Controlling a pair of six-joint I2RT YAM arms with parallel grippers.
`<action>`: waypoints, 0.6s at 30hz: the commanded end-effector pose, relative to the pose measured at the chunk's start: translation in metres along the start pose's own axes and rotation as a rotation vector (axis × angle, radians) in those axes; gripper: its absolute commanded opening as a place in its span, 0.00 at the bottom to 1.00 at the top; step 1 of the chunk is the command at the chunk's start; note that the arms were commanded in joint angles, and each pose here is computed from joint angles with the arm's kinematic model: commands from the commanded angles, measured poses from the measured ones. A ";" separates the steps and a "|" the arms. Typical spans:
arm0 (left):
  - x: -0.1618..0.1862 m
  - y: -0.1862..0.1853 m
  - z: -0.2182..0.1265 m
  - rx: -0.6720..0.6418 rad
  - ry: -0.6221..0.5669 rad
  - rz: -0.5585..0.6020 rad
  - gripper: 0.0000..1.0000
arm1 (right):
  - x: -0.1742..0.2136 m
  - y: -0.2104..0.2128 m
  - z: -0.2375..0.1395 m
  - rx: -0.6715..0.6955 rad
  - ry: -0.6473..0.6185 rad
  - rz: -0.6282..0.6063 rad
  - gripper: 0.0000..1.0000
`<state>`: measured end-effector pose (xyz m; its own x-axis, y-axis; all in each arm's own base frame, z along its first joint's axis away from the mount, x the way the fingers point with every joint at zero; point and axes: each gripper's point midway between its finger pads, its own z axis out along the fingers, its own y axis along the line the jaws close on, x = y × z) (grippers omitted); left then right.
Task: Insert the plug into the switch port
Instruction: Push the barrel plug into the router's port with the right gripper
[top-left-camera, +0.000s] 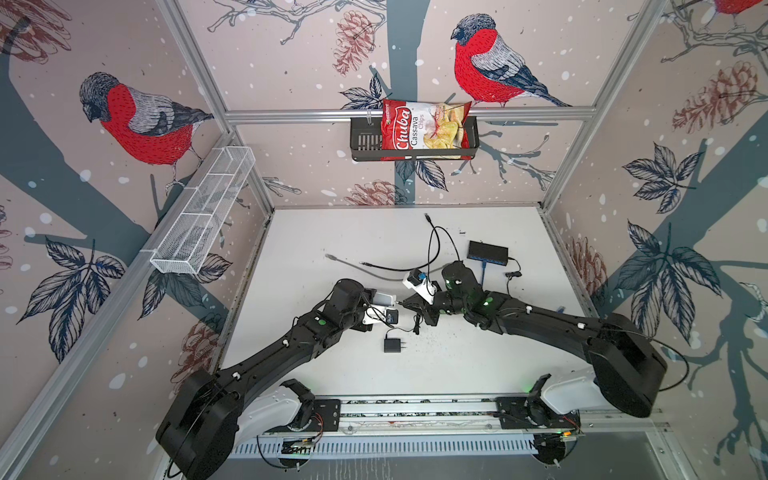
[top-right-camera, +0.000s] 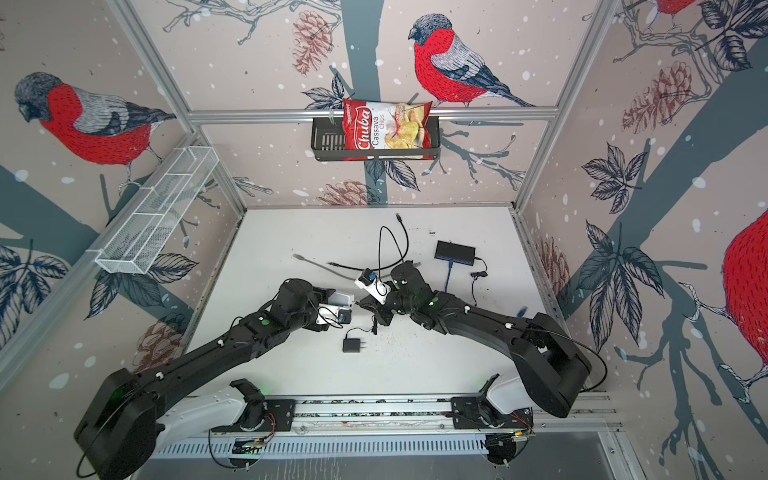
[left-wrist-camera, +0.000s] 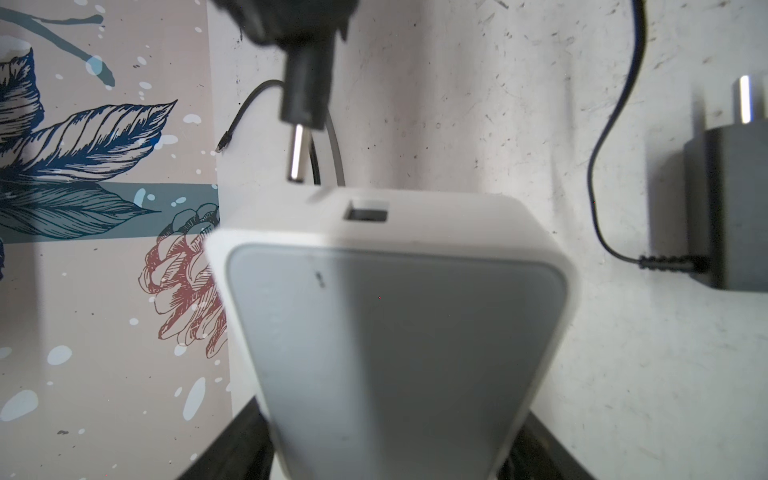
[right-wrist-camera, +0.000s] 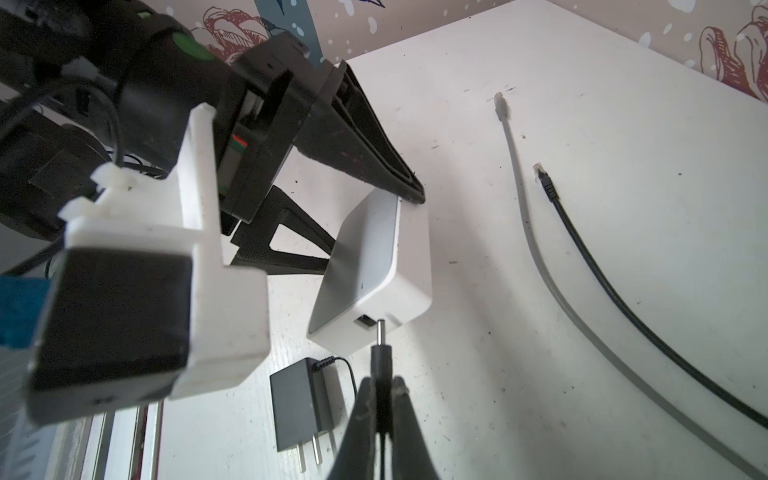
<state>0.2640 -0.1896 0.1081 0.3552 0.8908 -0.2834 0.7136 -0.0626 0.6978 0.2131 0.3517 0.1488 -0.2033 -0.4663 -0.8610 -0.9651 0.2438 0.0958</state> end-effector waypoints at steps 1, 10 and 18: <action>-0.005 0.014 -0.001 -0.062 -0.022 0.017 0.50 | 0.004 0.010 0.000 -0.054 0.019 -0.002 0.07; -0.005 0.012 0.000 -0.057 -0.020 0.023 0.50 | 0.004 0.015 0.005 -0.093 0.029 0.002 0.07; -0.005 0.009 -0.001 -0.043 -0.023 0.024 0.49 | 0.005 0.009 0.010 -0.074 0.043 0.007 0.07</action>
<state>0.2649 -0.1899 0.1087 0.3739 0.8881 -0.2674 0.6992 -0.0804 0.7104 0.2033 0.3584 0.1386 -0.2327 -0.5019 -0.8330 -0.9693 0.1894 0.1566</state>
